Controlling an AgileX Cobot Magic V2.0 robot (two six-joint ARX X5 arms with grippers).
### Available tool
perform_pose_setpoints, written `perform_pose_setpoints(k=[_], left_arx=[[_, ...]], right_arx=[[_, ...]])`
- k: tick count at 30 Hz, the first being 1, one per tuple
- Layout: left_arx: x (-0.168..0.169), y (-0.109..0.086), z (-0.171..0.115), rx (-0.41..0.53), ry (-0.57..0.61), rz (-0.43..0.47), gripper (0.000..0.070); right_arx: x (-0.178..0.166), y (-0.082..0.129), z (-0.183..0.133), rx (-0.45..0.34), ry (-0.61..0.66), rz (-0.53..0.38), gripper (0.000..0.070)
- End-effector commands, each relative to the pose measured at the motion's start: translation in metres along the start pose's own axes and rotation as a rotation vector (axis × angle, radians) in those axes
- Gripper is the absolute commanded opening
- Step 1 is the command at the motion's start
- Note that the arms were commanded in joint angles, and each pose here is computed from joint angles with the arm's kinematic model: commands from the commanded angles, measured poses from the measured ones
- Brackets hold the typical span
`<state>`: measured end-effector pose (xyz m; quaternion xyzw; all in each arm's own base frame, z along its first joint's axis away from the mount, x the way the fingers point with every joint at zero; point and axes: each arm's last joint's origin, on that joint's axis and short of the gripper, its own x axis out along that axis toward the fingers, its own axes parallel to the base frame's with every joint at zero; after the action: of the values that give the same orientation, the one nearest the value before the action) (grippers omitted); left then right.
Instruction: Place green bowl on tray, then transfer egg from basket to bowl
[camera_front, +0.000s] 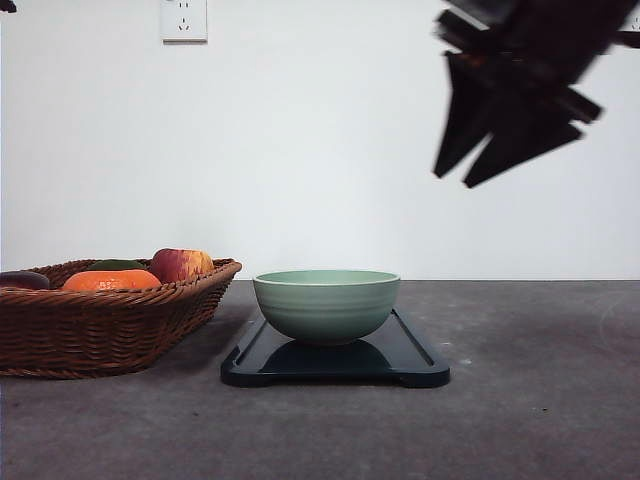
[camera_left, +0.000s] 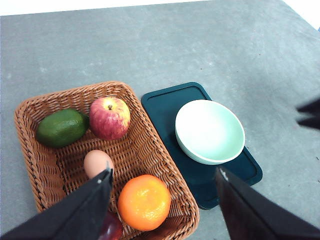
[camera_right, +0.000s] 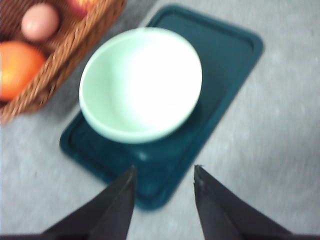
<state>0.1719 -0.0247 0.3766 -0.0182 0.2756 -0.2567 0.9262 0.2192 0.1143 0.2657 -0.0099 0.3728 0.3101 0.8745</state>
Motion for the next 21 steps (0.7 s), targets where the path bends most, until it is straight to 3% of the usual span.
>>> perform_pose_setpoints(k=[1, 8, 13, 21], left_arx=[[-0.001, -0.001, 0.006, 0.014, -0.016, -0.009, 0.0419], [0.006, -0.002, 0.007, -0.037, 0.001, -0.030, 0.0419], [0.027, -0.007, 0.010, -0.054, 0.070, -0.046, 0.0419], [0.087, -0.004, 0.017, -0.110, 0.218, 0.144, 0.0415]], right_arx=[[-0.009, 0.004, -0.008, -0.012, -0.053, 0.019, 0.0225], [-0.033, 0.007, -0.050, -0.027, -0.101, 0.020, 0.0225], [-0.041, 0.008, -0.057, -0.028, -0.105, 0.018, 0.0225], [-0.042, 0.009, -0.053, -0.041, -0.156, 0.022, 0.0225]])
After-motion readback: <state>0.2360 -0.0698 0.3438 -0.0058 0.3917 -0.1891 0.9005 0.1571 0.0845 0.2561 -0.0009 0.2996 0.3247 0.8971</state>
